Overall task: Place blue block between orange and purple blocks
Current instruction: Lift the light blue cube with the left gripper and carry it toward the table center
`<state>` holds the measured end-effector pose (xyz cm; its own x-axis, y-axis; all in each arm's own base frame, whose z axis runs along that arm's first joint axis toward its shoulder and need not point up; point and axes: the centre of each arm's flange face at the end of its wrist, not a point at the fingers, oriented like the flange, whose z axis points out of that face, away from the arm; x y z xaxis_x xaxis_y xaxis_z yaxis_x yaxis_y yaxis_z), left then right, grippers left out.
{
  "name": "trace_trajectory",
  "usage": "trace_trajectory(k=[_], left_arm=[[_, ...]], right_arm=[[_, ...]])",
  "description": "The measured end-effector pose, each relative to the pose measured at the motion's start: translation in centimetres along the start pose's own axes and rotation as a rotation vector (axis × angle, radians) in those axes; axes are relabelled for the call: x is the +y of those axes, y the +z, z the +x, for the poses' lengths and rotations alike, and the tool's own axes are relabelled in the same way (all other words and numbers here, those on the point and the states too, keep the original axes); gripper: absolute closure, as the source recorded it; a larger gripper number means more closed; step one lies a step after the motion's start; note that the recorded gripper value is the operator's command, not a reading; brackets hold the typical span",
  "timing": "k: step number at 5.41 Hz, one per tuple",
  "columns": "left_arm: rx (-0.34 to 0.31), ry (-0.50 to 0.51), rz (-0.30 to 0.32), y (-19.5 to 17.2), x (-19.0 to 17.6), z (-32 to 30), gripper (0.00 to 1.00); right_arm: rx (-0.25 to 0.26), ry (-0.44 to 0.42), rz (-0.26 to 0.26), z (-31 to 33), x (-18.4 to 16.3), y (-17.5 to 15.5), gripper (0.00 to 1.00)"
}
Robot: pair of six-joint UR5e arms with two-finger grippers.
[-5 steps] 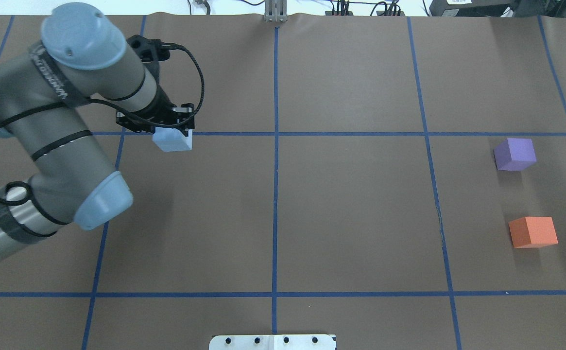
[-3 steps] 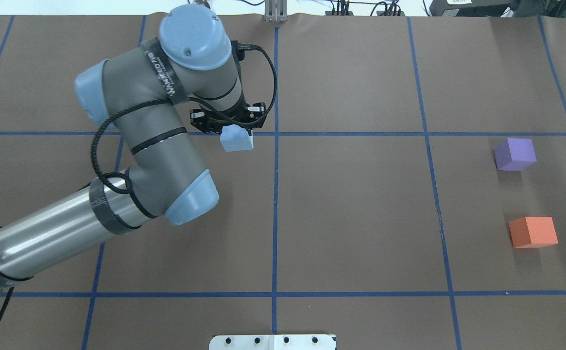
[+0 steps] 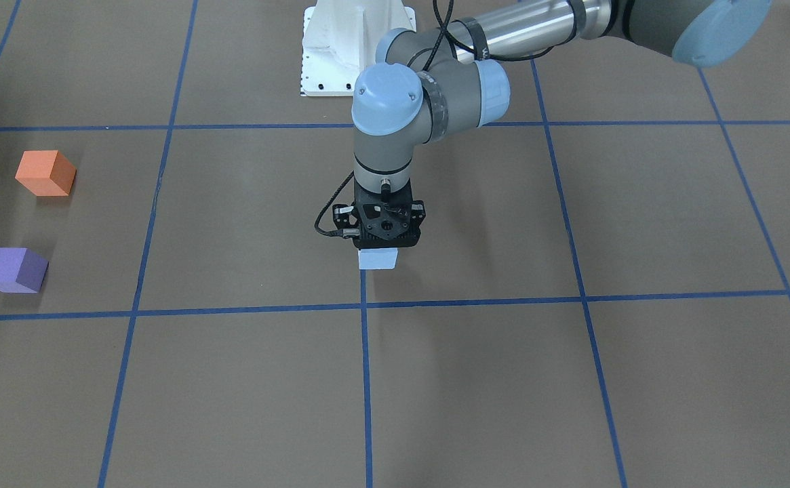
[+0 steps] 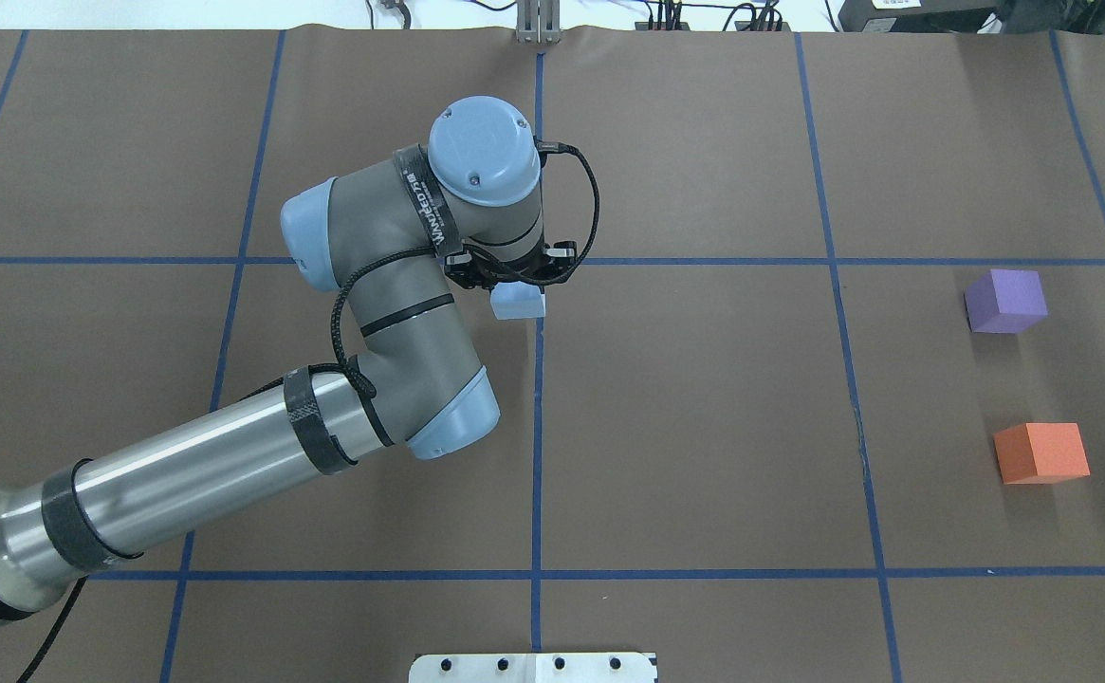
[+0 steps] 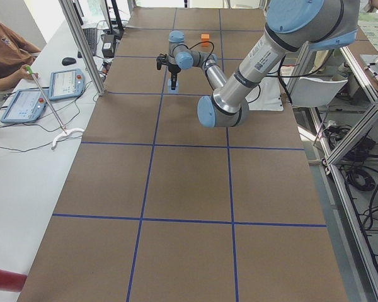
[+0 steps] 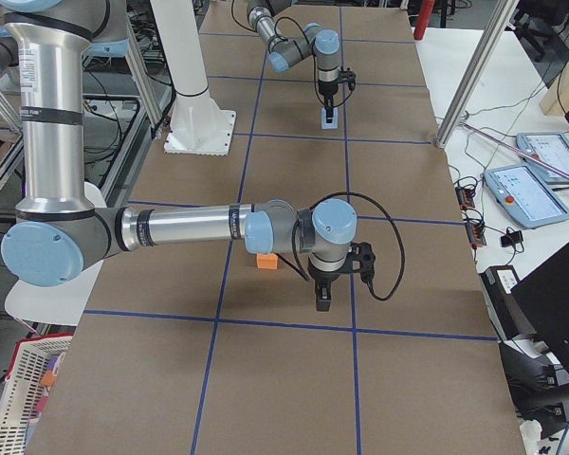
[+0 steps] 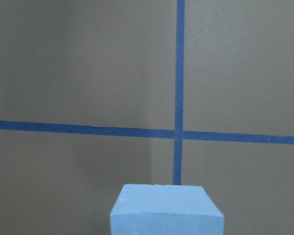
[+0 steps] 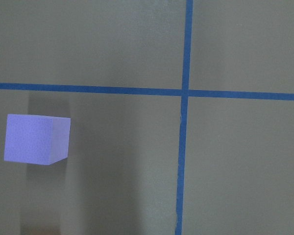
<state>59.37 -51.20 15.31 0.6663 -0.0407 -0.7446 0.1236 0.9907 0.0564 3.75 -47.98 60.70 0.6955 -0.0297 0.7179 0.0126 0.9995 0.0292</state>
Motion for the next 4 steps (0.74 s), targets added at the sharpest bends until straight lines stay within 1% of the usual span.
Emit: trace_trajectory(k=[1,2,3,4], left_arm=[[-0.007,0.005,-0.012,1.0,0.7,0.2,1.0],[-0.01,0.011,-0.021,1.6,1.3,0.5,0.54],[-0.012,0.014,-0.027,2.0,1.7,0.9,0.01],[-0.006,0.021,-0.029,2.5,1.9,1.2,0.0]], right_arm=[[-0.001,-0.001,0.003,-0.2,0.0,-0.1,0.0],[-0.003,0.0,0.005,-0.3,-0.1,-0.2,0.0],[-0.004,-0.006,0.011,-0.6,-0.2,-0.5,0.0],[-0.005,-0.013,0.018,-1.0,-0.3,-0.9,0.0]])
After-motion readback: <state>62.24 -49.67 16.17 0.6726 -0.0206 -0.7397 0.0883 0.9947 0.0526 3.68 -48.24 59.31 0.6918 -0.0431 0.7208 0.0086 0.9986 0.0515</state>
